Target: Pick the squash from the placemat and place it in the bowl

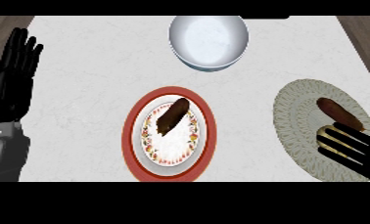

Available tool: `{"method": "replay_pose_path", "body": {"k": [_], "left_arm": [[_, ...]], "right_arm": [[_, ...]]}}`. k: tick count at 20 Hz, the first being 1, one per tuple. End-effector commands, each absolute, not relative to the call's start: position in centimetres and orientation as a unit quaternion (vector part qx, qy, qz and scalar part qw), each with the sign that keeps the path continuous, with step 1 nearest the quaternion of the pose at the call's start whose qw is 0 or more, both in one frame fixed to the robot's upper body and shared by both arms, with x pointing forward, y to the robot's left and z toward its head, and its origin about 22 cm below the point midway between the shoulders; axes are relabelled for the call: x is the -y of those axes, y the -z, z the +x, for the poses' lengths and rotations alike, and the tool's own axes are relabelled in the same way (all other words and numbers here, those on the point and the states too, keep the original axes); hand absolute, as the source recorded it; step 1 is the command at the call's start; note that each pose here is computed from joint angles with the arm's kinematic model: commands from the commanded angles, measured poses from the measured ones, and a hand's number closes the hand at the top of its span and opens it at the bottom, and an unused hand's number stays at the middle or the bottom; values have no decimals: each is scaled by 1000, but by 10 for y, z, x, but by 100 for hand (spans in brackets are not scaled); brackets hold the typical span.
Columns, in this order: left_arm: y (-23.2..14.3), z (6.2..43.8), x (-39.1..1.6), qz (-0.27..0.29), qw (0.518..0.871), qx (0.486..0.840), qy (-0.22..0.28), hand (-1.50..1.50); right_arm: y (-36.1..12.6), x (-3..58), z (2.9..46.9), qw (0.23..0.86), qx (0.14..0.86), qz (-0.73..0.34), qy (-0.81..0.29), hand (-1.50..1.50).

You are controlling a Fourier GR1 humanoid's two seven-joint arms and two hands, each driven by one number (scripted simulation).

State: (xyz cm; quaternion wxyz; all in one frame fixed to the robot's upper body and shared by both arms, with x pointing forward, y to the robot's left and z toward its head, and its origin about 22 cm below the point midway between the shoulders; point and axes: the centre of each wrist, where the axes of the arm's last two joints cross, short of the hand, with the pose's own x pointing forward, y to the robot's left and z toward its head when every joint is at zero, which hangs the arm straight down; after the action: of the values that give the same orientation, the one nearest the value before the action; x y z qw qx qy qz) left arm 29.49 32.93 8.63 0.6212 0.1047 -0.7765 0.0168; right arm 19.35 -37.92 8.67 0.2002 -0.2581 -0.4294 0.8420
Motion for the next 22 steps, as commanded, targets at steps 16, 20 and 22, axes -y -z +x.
{"method": "replay_pose_path", "body": {"k": [16,20,22], "left_arm": [[-78,290,-333,109,623,775,-16,0],[-77,280,-317,115,616,779,-20,0],[-70,287,-311,107,622,776,-16,0]], "right_arm": [[-27,380,209,212,393,-281,-849,-150],[-35,376,238,224,387,-301,-842,-150],[-35,372,253,228,385,-301,-842,-150]]}}
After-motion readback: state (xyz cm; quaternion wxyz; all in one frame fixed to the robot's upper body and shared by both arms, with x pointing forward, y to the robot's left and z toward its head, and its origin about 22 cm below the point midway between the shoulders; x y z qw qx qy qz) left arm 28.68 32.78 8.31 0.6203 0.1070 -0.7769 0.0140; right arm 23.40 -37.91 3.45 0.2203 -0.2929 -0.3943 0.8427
